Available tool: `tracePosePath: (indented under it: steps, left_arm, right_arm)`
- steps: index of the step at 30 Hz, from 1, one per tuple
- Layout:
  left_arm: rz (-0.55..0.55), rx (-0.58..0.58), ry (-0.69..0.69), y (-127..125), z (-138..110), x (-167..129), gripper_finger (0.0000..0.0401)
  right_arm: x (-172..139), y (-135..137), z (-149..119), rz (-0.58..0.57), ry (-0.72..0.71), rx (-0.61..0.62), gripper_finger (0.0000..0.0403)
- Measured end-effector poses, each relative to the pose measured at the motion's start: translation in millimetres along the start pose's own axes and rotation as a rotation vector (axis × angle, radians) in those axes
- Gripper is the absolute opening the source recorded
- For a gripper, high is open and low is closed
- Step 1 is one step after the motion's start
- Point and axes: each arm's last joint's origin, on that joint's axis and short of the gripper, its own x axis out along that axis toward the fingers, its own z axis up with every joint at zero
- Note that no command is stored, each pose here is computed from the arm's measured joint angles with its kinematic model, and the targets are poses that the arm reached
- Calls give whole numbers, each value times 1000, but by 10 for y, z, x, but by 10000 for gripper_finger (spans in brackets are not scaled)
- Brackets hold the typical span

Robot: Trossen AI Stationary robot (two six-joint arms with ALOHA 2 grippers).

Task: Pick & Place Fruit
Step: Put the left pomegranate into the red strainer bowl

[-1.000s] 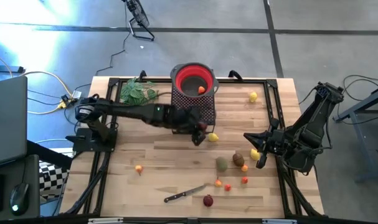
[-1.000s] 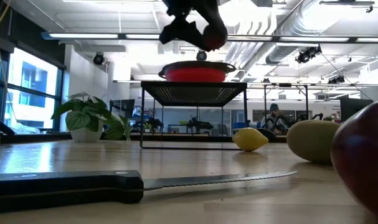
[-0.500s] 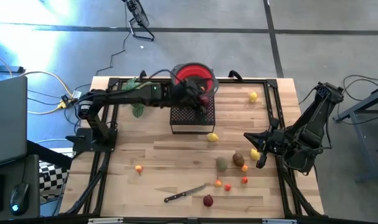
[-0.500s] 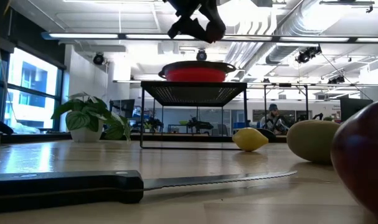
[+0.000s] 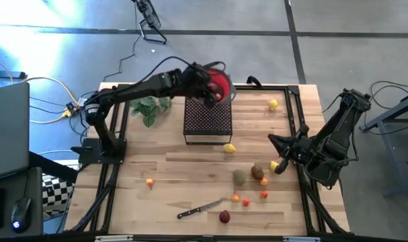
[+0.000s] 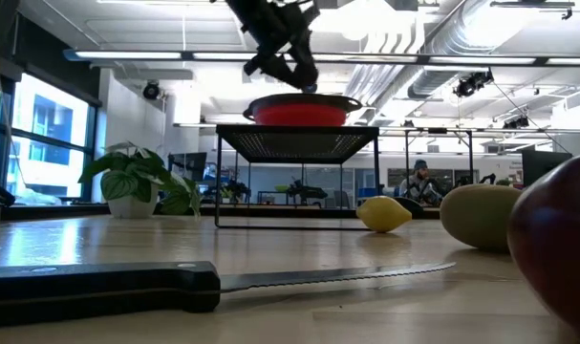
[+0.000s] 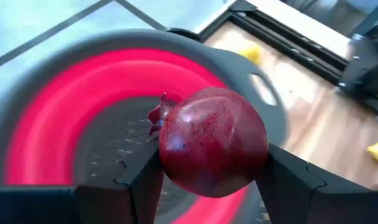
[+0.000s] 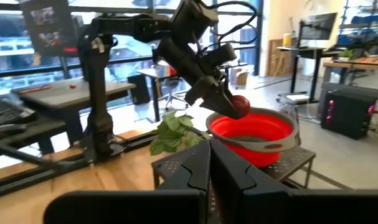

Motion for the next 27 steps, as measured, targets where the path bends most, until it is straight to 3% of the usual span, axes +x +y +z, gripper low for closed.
tracePosePath:
  steps: [10,15,27]
  left_arm:
    - [32,-23,27,468,89,110,214]
    - [42,-39,52,579,73,218,214]
    - [15,-75,79,467,-14,451,214]
  right_arm:
    - [82,-11,-11,-70,-20,20,3]
    - [176,-19,-30,-92,-6,4,3]
    - [381,-44,-66,-25,102,14,3]
